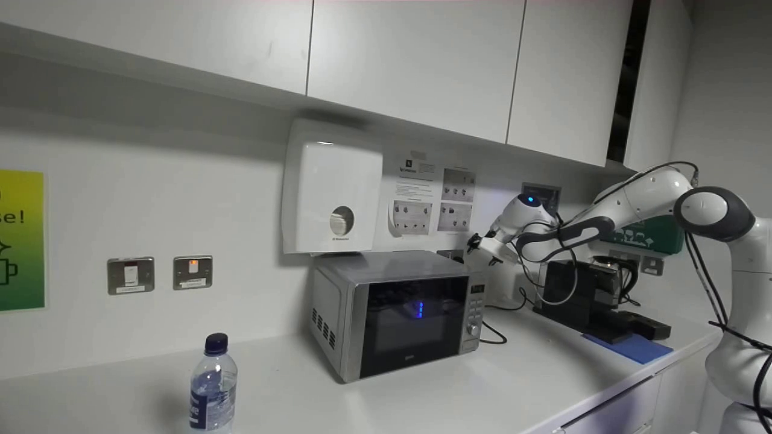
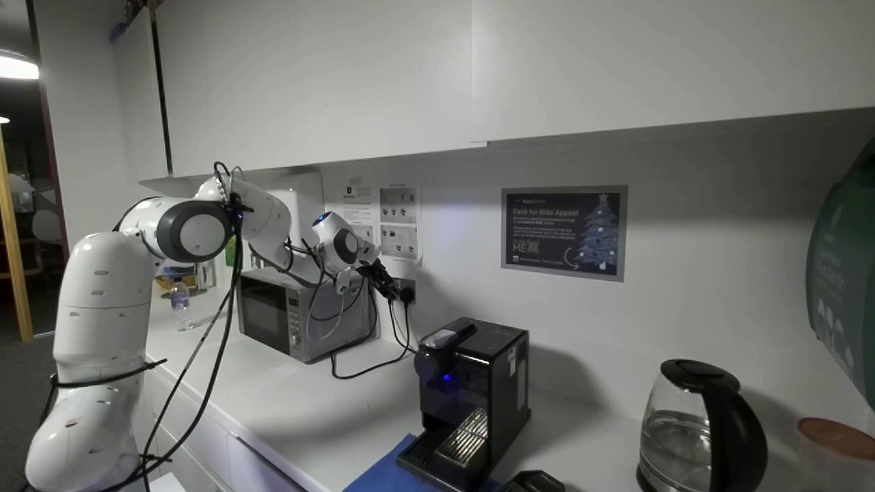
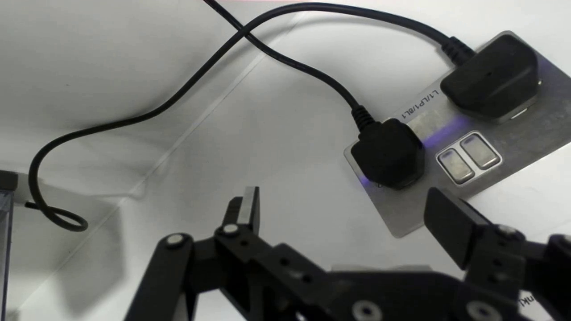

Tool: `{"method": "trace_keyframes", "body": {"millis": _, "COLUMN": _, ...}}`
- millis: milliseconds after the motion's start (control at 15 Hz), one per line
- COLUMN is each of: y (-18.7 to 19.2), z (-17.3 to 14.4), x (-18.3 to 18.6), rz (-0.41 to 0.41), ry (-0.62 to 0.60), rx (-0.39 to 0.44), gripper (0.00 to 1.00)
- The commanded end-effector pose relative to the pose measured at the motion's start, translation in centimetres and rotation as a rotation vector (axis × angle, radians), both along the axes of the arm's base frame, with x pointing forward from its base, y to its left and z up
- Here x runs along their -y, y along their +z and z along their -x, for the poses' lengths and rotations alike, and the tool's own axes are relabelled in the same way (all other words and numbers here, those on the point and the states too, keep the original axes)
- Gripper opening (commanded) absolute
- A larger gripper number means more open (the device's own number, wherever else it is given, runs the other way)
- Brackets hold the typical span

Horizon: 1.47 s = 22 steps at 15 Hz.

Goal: Flip the socket's left switch

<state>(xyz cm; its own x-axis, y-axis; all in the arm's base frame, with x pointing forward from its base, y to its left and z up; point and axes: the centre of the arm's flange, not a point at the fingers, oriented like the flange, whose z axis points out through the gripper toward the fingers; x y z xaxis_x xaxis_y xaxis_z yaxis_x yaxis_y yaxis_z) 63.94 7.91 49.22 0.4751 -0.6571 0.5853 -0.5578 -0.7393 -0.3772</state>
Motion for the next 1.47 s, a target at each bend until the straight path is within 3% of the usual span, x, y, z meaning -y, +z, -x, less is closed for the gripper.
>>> {"method": "trace_keyframes", "body": {"millis": 0, "y": 0.0, "z": 0.0, "x": 0.0, "rz": -0.001, "ry": 0.0, "rx": 0.0, "gripper": 1.0}}
{"method": "trace_keyframes", "body": {"millis": 533, "y": -0.9, "z": 0.2, "x": -0.2, "rz": 0.005, "ry": -0.024, "rx": 0.007, "gripper": 1.0}}
{"method": "trace_keyframes", "body": {"millis": 1067, "y": -1.1, "z": -0.3, "x": -0.3, "rz": -0.098, "ry": -0.203, "rx": 0.119, "gripper": 1.0}}
{"method": "trace_keyframes", "body": {"millis": 1133, "y": -1.4, "z": -0.5, "x": -0.5, "rz": -0.103, "ry": -0.213, "rx": 0.123, "gripper": 0.75}}
{"method": "trace_keyframes", "body": {"millis": 1200, "y": -1.5, "z": -0.5, "x": -0.8, "rz": -0.108, "ry": -0.217, "rx": 0.126, "gripper": 0.73}}
{"method": "trace_keyframes", "body": {"millis": 1400, "y": -2.0, "z": -1.0, "x": -2.3, "rz": -0.118, "ry": -0.222, "rx": 0.141, "gripper": 0.51}}
